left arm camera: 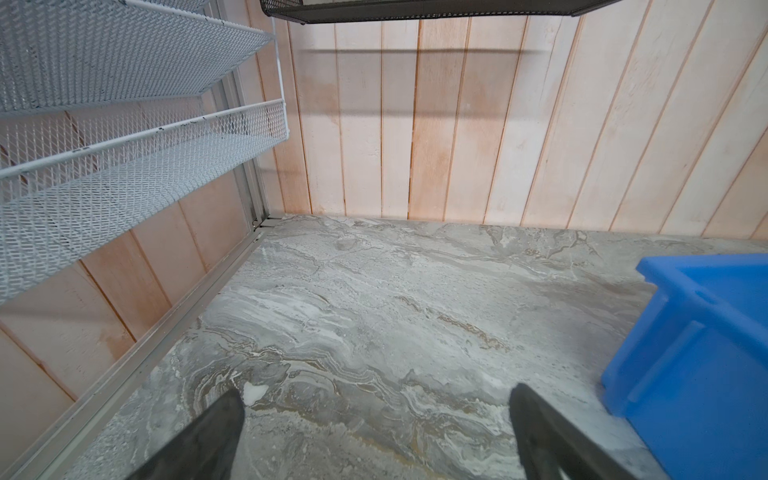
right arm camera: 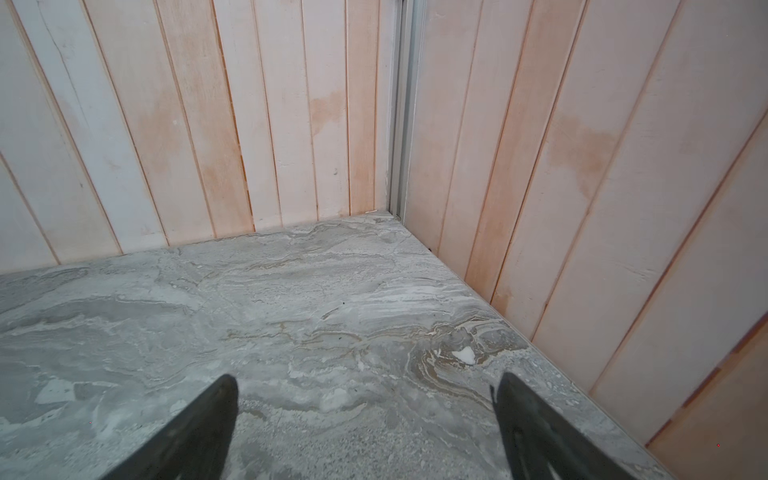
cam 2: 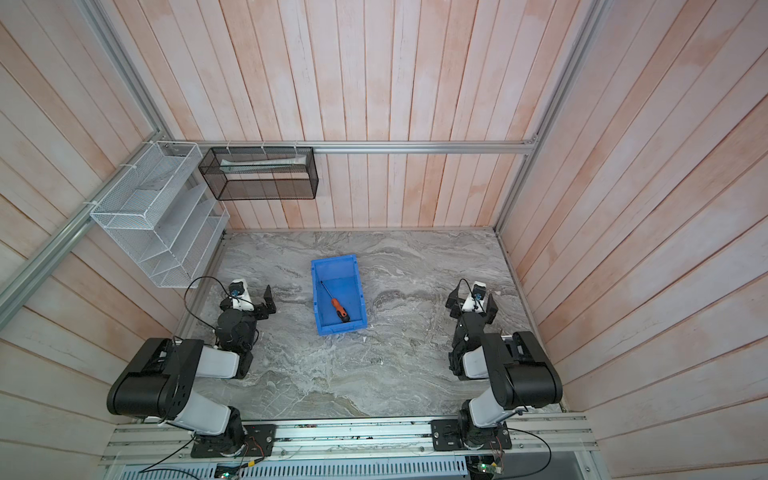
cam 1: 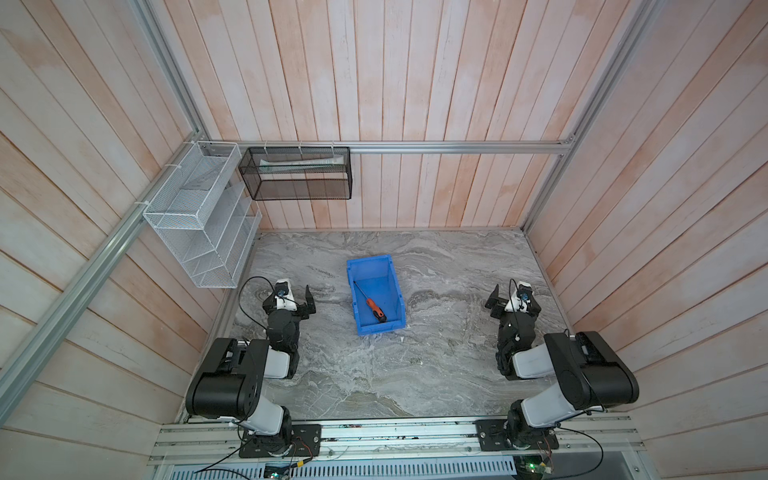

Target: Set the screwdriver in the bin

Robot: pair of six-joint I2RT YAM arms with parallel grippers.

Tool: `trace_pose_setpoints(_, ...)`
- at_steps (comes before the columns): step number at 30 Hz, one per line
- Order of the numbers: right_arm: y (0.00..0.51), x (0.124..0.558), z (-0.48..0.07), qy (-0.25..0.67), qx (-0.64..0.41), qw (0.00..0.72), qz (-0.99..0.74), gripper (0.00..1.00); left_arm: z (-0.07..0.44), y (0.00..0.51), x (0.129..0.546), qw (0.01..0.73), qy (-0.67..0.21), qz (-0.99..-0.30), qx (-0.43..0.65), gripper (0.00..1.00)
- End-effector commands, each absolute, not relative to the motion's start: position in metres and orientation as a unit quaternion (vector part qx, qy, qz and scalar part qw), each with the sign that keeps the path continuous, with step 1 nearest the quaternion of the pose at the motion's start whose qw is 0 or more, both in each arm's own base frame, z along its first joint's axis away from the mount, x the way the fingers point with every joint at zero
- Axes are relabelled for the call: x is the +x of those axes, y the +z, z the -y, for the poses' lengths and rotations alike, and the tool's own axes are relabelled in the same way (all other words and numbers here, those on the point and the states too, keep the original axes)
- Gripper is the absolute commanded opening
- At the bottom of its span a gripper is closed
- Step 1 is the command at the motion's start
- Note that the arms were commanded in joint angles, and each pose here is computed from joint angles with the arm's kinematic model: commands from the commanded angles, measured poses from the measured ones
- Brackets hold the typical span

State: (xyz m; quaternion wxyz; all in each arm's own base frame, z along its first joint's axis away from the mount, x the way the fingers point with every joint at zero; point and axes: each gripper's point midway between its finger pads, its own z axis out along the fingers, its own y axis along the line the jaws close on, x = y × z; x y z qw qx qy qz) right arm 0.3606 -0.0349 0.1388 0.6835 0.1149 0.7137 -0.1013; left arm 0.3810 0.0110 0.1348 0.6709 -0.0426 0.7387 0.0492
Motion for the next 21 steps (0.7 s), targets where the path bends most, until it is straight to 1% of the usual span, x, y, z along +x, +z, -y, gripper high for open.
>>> trace_pose_setpoints(1, 0.1337, 0.3642, 0.0274, -0.079, 0.103, 0.679, -0.723, 0.98, -0.0097, 0.1342, 0.3782, 0.672, 0.052, -0.738, -0.036, 1.0)
trace_pose_setpoints(21, 0.1327, 0.3648, 0.027, -0.078, 0.104, 0.676, -0.726, 0.98, -0.0095, 0.1344, 0.3783, 0.672, 0.052, -0.738, -0.036, 1.0)
